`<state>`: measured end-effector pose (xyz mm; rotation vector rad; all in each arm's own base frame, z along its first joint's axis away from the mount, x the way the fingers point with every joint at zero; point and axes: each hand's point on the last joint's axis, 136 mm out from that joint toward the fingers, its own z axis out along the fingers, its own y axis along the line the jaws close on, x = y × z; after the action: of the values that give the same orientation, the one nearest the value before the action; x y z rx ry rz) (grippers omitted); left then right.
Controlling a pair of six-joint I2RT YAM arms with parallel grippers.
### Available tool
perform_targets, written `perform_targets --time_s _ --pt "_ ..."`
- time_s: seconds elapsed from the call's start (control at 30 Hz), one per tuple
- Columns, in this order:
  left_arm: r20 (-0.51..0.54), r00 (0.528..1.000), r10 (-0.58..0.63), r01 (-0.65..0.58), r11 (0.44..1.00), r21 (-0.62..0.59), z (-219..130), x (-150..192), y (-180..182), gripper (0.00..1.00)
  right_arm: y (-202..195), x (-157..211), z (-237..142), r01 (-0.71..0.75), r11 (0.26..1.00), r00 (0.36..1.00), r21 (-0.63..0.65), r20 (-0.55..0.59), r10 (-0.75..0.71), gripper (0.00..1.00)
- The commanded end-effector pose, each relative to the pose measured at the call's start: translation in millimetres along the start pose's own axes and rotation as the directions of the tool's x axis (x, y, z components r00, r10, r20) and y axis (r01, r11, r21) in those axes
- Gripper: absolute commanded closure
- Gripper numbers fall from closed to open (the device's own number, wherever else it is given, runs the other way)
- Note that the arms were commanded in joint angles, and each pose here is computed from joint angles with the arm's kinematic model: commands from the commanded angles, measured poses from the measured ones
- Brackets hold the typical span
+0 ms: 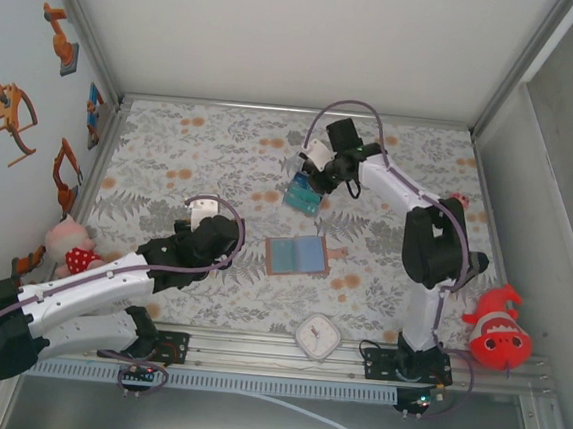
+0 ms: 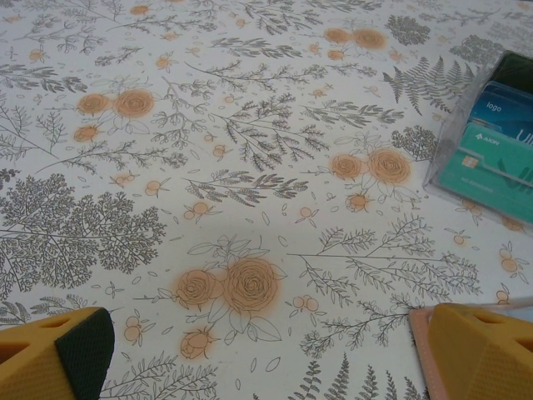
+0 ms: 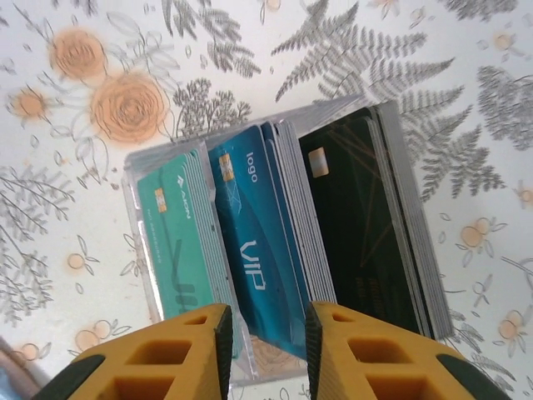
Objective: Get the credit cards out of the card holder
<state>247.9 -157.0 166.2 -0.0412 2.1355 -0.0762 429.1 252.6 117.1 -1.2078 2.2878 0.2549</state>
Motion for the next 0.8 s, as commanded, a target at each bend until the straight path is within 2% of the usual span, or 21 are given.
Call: perform_targets --time_s 0.0,0.3,0.53,0.77 --pt "0.013 1.0 -0.002 0.003 0.999 -0.034 0 -2 8 0.03 -1 -19 -34 -0.074 0.997 0.992 0.024 0.103 0.071 0.71" --pt "0.063 0.996 -0.065 0.072 0.992 -0.107 -3 -4 29 0.03 25 -12 -74 -0.28 0.96 0.938 0.001 0.212 0.274 0.71" --pt "0.127 0.98 -0.151 0.17 0.972 -0.16 -13 -4 57 0.03 61 9 -93 -0.356 0.935 0.914 0.012 0.214 0.345 0.69" --pt "0.184 0.952 -0.246 0.276 0.948 -0.161 -28 4 89 0.03 95 39 -94 -0.418 0.908 0.894 0.004 0.176 0.411 0.65"
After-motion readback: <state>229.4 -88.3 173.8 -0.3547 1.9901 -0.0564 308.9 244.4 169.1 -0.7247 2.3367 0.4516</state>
